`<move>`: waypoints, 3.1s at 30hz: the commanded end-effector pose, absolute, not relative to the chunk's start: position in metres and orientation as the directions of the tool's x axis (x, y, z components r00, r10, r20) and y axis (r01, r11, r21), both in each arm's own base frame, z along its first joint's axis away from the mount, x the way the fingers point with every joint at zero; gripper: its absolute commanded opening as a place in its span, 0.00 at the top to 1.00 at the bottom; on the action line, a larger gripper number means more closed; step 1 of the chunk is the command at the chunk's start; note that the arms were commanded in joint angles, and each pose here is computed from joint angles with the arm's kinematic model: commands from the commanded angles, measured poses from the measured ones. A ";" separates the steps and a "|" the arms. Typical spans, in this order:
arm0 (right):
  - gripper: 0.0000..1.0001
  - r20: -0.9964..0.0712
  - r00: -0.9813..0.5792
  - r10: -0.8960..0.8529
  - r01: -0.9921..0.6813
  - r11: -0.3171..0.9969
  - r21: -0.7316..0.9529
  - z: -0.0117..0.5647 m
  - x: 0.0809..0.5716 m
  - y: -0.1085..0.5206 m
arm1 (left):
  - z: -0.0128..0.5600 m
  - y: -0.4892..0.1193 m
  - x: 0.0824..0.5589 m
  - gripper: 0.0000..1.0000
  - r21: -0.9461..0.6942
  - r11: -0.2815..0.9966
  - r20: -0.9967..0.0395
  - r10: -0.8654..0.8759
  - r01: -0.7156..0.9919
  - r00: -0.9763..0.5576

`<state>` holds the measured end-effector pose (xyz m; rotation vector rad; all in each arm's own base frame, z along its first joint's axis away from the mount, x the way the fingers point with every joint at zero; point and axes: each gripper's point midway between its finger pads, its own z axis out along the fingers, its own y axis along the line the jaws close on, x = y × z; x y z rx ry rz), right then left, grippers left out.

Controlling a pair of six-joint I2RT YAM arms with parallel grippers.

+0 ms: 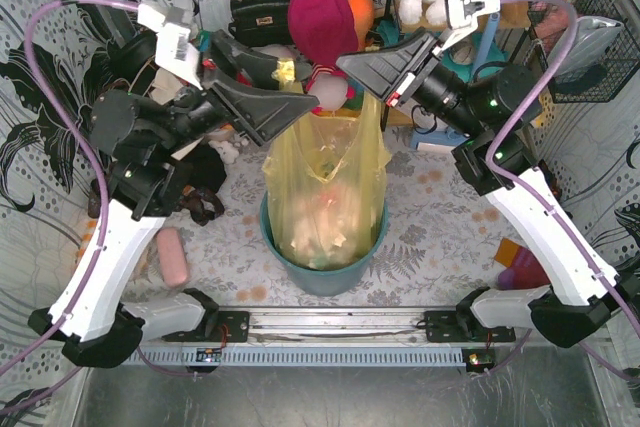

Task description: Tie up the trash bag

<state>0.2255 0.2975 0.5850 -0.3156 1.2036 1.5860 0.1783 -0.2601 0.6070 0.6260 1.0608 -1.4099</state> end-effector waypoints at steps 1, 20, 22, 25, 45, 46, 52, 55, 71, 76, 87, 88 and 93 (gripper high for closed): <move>0.78 -0.734 -0.248 0.633 -0.875 0.179 0.450 0.620 0.226 0.279 | 0.630 -0.237 0.194 0.27 -0.221 0.293 -0.831 -0.556 0.930 -0.022; 0.76 -0.725 -0.433 0.536 -0.808 0.126 0.576 0.509 0.234 0.303 | 0.538 -0.246 0.215 0.31 -0.344 0.342 -0.870 -0.466 0.874 -0.160; 0.71 -0.706 -0.473 0.527 -0.805 0.068 0.589 0.502 0.228 0.307 | 0.531 -0.248 0.203 0.30 -0.346 0.288 -0.865 -0.468 0.893 -0.184; 0.70 -0.707 -0.478 0.521 -0.816 0.034 0.576 0.513 0.225 0.310 | 0.539 -0.248 0.194 0.31 -0.326 0.256 -0.864 -0.470 0.910 -0.177; 0.63 -0.681 -0.568 0.463 -0.780 -0.039 0.624 0.502 0.204 0.312 | 0.523 -0.238 0.163 0.33 -0.391 0.192 -0.844 -0.465 0.900 -0.267; 0.63 -0.681 -0.567 0.463 -0.780 -0.037 0.624 0.502 0.207 0.313 | 0.523 -0.239 0.165 0.33 -0.391 0.197 -0.845 -0.463 0.899 -0.266; 0.63 -0.711 -0.506 0.488 -0.827 -0.041 0.560 0.551 0.218 0.321 | 0.563 -0.241 0.182 0.33 -0.298 0.276 -0.882 -0.446 0.914 -0.153; 0.65 -0.730 -0.442 0.522 -0.870 -0.050 0.490 0.591 0.217 0.319 | 0.592 -0.246 0.188 0.33 -0.249 0.269 -0.892 -0.439 0.930 -0.111; 0.65 -0.674 -0.444 0.590 -0.804 0.069 0.591 0.532 0.232 0.302 | 0.551 -0.248 0.203 0.32 -0.338 0.294 -0.871 -0.458 0.894 -0.178; 0.66 -0.661 -0.500 0.560 -0.782 0.035 0.622 0.512 0.241 0.317 | 0.540 -0.244 0.214 0.32 -0.349 0.366 -0.881 -0.442 0.863 -0.170; 0.68 -0.680 -0.366 0.635 -0.906 -0.075 0.417 0.613 0.218 0.309 | 0.612 -0.264 0.206 0.32 -0.240 0.223 -0.888 -0.443 0.945 -0.121; 0.68 -0.676 -0.338 0.654 -0.918 -0.070 0.391 0.623 0.213 0.302 | 0.619 -0.265 0.203 0.32 -0.231 0.202 -0.884 -0.451 0.952 -0.119; 0.69 -0.672 -0.202 0.713 -0.936 0.063 0.348 0.644 0.207 0.276 | 0.624 -0.270 0.203 0.32 -0.230 0.166 -0.881 -0.453 0.959 -0.133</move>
